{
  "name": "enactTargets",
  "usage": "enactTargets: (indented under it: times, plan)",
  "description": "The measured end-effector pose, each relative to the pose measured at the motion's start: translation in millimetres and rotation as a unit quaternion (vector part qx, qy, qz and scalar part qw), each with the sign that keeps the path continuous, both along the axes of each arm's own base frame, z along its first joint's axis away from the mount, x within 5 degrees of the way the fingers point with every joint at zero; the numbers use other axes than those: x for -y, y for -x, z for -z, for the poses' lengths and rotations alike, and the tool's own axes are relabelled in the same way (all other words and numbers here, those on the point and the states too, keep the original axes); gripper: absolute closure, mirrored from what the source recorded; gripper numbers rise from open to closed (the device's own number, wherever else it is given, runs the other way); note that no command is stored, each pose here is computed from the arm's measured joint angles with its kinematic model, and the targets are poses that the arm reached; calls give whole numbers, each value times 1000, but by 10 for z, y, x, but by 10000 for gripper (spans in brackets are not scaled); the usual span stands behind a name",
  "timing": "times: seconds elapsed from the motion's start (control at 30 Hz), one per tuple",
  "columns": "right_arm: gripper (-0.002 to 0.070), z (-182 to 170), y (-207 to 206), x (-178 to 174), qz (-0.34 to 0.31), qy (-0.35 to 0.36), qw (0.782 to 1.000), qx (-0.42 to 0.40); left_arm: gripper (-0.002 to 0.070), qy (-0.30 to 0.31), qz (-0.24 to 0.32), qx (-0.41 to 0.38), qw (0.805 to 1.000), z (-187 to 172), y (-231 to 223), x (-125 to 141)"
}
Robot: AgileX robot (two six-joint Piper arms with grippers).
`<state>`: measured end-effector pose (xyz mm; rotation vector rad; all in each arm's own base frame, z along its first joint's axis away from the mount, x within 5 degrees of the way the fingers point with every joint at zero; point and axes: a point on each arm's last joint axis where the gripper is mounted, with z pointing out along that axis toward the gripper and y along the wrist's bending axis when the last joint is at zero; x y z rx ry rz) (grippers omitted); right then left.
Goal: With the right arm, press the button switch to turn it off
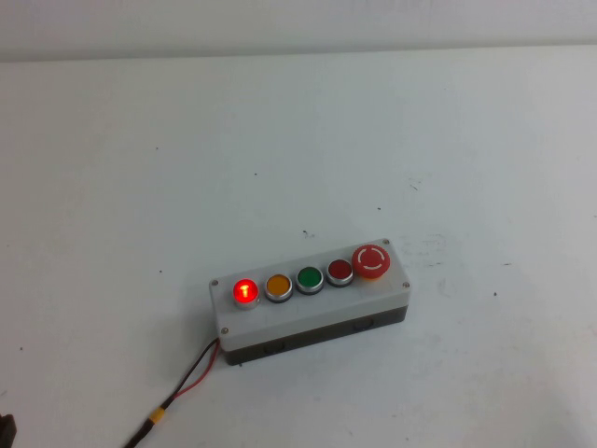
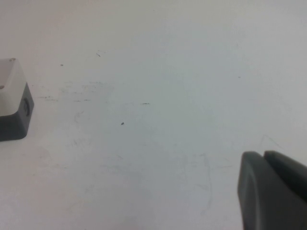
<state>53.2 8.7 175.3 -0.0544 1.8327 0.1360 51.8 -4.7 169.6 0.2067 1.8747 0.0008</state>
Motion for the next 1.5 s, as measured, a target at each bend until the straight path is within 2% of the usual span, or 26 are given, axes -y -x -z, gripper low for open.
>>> enactTargets:
  times: [0.27,0.47,0.57,0.7,0.87,0.93,1.07,1.23,1.4,1.5]
  plan:
    - [692,-2,1,-11,-1,-19,1000,-1,677,0,0,0,1000,0,0,0]
    - [692,-57,-4,-57,-2,-125,992,12,677,0,0,0,1000,0,0,0]
    - [692,-132,-16,-59,7,-208,977,40,677,0,0,0,1000,0,0,0]
    - [692,-215,-26,-38,26,-318,945,68,677,0,0,0,1000,0,0,0]
    - [692,-236,-26,-37,31,-381,922,67,677,0,0,0,1000,0,0,0]
    - [692,-220,-21,-64,22,-392,918,51,677,0,0,0,1000,0,0,0]
    - [692,-418,6,-179,-29,-376,926,0,677,0,0,0,1000,0,0,0]
    - [691,-847,-127,-338,-90,-281,944,-146,677,0,0,0,1000,0,0,0]
    - [691,-1082,-482,-384,-112,-174,926,-316,677,0,0,0,1000,0,0,0]
    - [691,-1220,-741,-379,-114,-120,914,-370,677,0,0,0,1000,0,0,0]
